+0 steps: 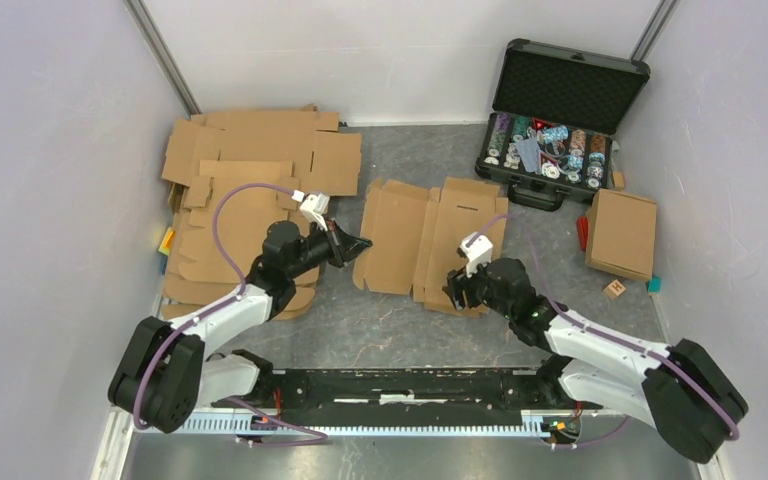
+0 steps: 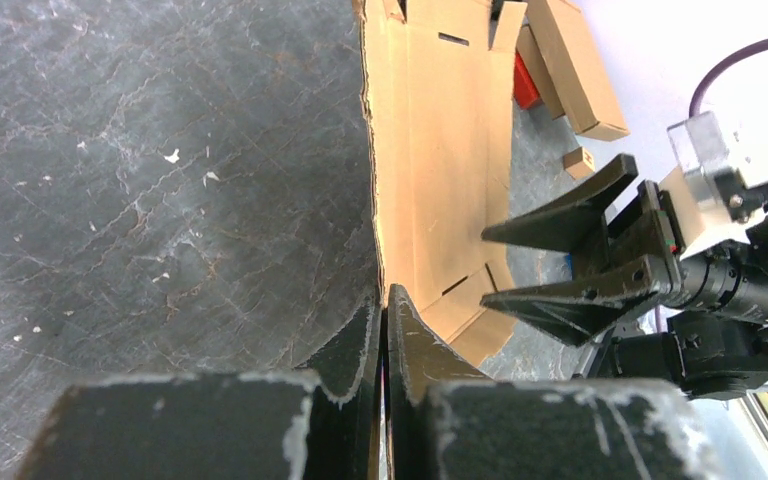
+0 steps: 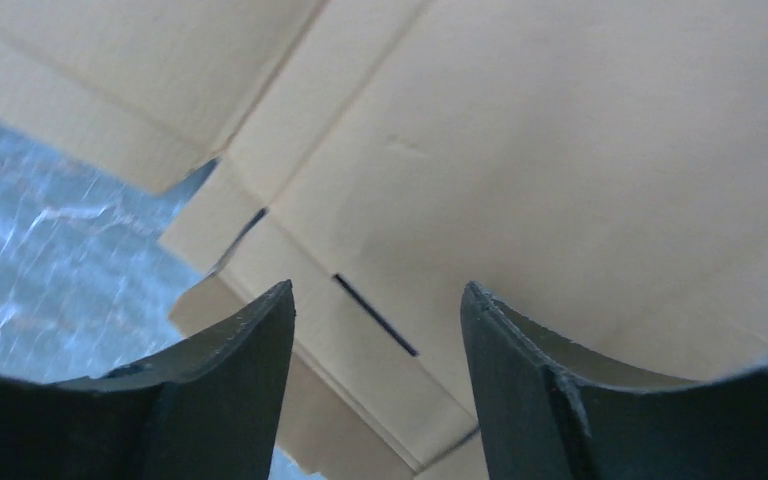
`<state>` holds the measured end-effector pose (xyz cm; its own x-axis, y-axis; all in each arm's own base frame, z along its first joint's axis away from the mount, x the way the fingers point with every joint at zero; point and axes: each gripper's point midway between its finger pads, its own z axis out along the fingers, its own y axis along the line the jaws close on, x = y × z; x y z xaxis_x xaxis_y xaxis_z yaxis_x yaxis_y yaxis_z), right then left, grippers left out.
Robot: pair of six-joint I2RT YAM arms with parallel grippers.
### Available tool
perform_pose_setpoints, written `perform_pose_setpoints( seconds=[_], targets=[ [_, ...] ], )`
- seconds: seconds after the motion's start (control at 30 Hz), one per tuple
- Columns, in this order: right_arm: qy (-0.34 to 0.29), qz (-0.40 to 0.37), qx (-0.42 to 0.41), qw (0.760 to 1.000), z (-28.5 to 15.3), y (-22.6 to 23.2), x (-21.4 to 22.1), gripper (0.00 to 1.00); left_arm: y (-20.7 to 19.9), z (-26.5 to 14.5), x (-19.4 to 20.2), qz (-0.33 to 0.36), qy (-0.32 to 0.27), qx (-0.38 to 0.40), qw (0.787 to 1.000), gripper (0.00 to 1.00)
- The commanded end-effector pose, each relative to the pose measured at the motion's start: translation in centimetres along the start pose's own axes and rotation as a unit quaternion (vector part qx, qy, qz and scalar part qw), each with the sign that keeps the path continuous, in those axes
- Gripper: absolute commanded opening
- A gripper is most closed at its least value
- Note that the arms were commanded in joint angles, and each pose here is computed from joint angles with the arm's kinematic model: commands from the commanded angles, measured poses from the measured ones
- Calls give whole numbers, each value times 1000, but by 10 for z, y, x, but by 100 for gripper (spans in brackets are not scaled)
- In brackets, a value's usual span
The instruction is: Fold the paper box
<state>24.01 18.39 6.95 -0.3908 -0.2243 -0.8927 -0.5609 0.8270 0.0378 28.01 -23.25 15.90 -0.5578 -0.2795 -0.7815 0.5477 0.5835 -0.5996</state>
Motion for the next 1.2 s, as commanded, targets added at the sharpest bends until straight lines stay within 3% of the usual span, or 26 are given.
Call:
perform_pose_setpoints(
  seconds=[0.0,0.13,0.3,0.43,0.73,0.9,1.07,1.17],
  targets=[
    [12,-33,-90,995,7,41,-9,64,-8,8,-7,9,4,22,1000,2],
    [32,-54,-113,992,9,62,1,62,-6,10,-4,2,15,21,1000,2],
    [19,-97,-111,989,10,81,2,88,-6,12,-2,-2,24,20,999,2],
    [38,-132,-65,988,18,81,0,87,-6,12,-3,-3,24,21,1000,2],
    [54,-143,-27,988,35,90,-7,73,-7,11,-3,0,23,20,1000,2],
    [62,-159,-33,985,37,95,-2,73,-7,11,-3,1,24,21,1000,2],
    [88,-183,-11,979,40,89,6,80,-7,11,-3,1,24,20,1000,2],
    [85,-180,13,980,38,81,4,78,-6,12,-4,2,23,20,1000,2]
  ],
)
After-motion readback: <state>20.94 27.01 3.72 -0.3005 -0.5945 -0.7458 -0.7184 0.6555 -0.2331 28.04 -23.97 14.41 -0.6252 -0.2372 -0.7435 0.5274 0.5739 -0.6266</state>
